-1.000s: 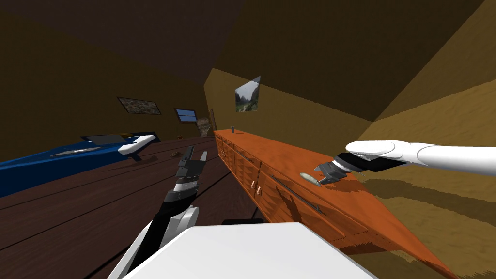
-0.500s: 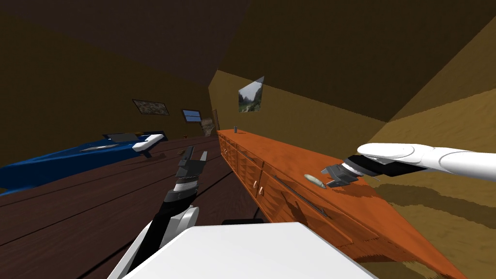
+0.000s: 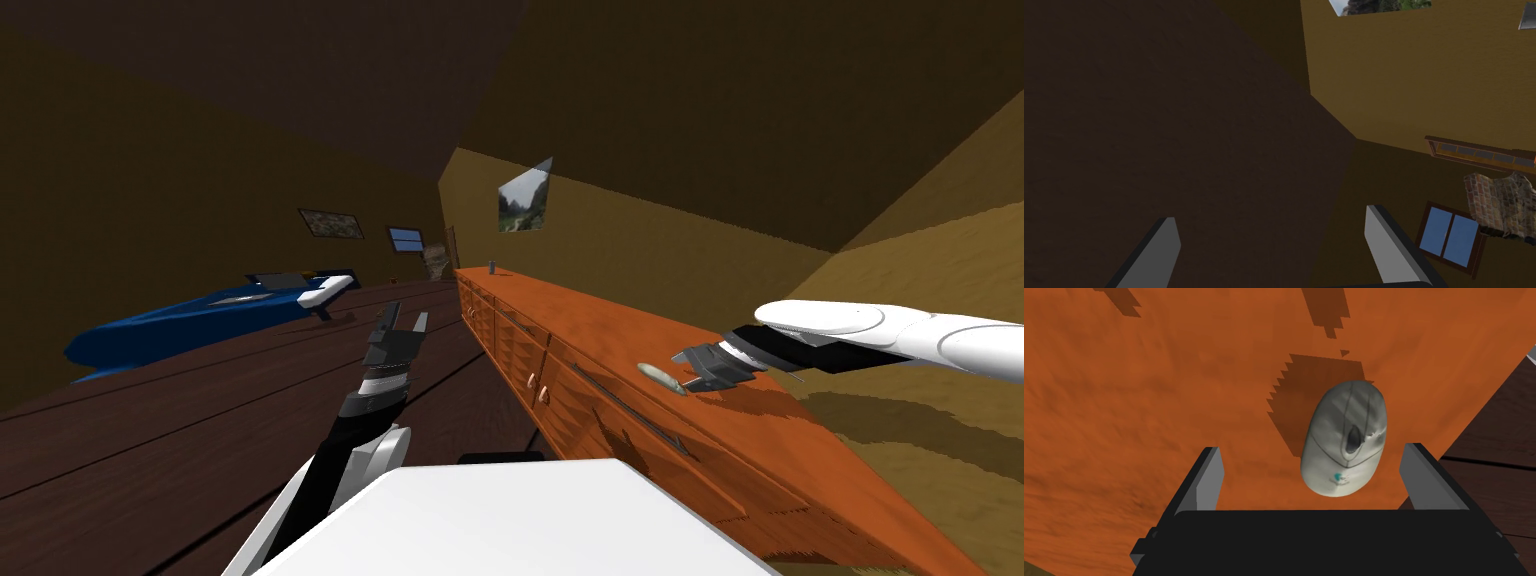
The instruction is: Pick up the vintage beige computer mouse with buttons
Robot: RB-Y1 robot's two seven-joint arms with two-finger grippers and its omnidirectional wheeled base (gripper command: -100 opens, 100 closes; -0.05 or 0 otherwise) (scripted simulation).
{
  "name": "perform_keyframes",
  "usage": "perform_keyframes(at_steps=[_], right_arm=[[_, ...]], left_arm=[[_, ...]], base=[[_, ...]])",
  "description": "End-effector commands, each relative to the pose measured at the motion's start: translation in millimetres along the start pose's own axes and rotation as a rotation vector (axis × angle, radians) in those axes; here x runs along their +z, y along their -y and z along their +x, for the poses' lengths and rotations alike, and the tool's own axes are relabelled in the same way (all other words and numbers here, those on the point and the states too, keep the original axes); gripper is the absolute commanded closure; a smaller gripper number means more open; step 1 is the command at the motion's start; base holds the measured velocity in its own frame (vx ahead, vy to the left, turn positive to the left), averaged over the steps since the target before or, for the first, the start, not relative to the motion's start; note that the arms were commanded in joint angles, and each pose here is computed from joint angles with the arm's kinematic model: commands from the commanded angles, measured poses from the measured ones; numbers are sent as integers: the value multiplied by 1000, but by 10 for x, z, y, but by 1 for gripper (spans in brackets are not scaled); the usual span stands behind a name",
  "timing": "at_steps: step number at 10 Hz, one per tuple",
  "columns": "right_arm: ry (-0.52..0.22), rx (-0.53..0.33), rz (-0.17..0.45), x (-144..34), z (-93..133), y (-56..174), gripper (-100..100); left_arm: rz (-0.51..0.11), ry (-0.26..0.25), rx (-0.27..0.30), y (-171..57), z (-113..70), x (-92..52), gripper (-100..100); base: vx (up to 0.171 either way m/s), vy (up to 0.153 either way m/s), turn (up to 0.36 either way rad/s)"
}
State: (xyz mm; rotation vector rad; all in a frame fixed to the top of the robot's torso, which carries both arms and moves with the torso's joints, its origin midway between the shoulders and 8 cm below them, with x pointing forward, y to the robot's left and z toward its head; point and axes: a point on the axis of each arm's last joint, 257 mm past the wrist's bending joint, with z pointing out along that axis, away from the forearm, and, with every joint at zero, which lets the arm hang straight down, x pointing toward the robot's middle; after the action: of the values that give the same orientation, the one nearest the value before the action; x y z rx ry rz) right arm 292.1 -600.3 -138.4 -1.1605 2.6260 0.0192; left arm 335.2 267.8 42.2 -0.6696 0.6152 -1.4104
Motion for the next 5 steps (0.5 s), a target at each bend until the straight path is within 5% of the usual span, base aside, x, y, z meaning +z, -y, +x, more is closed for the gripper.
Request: perform_keyframes(at_steps=[1, 2, 3, 5], right_arm=[[4, 1, 5, -7, -1, 9, -100], [9, -1, 9, -22, -23, 23, -100], [-3, 31, -10, 55, 200, -25, -100], [10, 23, 2, 23, 135, 17, -100]], left_arm=[[0, 0, 0, 0, 0, 0, 0], [0, 0, 0, 0, 0, 0, 0], [0, 0, 0, 0, 0, 0, 0], [0, 0, 0, 0, 0, 0, 0]], base=[[-7, 19, -17], [-1, 3, -20], [-24, 33, 191], [-15, 21, 48]])
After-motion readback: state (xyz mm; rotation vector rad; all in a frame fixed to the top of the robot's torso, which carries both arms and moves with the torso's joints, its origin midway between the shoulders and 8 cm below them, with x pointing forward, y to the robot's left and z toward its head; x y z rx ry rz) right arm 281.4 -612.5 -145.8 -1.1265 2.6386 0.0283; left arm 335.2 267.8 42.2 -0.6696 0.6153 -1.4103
